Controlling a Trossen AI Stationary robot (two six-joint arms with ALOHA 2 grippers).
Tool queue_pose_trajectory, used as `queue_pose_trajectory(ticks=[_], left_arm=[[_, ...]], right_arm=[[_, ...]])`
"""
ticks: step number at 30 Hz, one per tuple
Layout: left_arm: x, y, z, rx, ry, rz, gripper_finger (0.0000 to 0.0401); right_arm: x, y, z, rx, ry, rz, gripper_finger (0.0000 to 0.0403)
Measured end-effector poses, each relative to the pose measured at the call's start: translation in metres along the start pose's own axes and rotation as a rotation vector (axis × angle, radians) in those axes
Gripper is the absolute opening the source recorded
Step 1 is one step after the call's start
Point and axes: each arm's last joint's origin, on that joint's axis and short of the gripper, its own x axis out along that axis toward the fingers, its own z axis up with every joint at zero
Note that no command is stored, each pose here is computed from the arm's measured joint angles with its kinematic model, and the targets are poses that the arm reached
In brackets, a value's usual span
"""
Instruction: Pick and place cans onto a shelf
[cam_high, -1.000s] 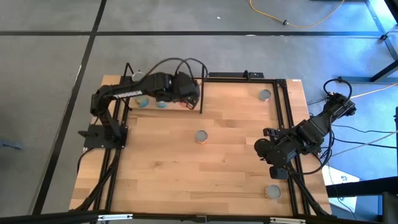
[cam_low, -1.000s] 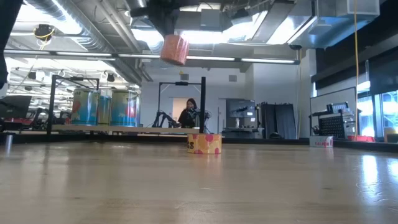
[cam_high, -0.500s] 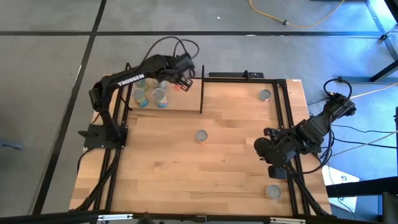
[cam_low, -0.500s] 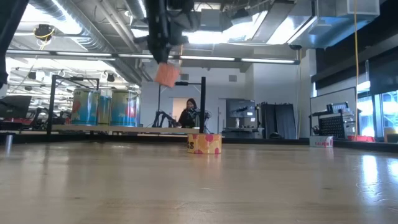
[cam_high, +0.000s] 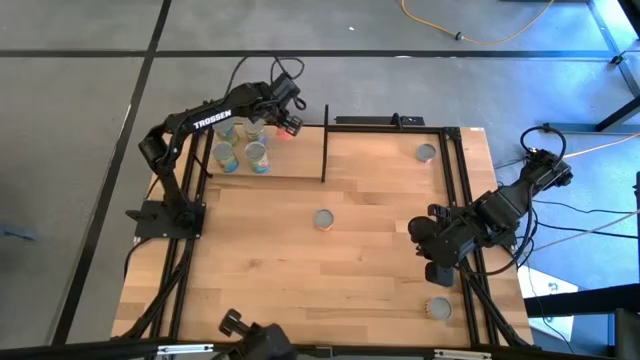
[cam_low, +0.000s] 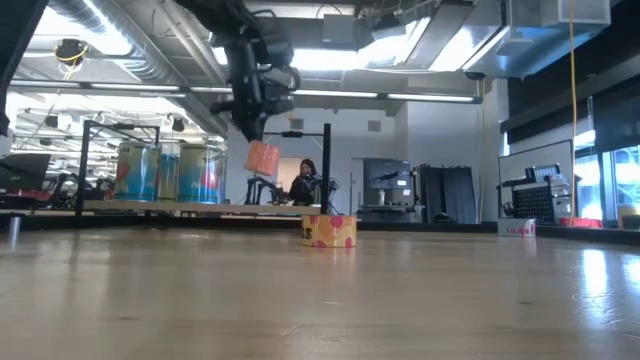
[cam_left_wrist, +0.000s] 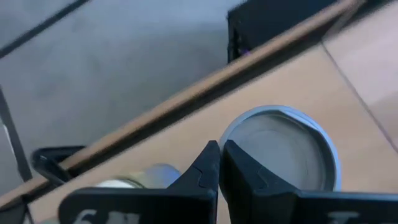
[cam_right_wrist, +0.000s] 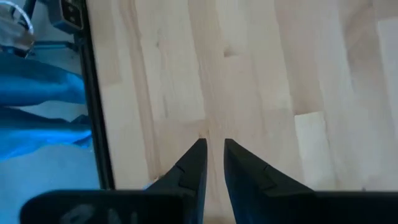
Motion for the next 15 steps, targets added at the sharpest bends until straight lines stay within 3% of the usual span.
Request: queue_pose_trajectory(ticks=[15], left_arm=[[0.036,0.001,-0.021,0.033,-0.005,-0.006,0.0]], right_arm=[[0.0,-0.001,0.001,0.001,-0.02,-0.02,0.0057]])
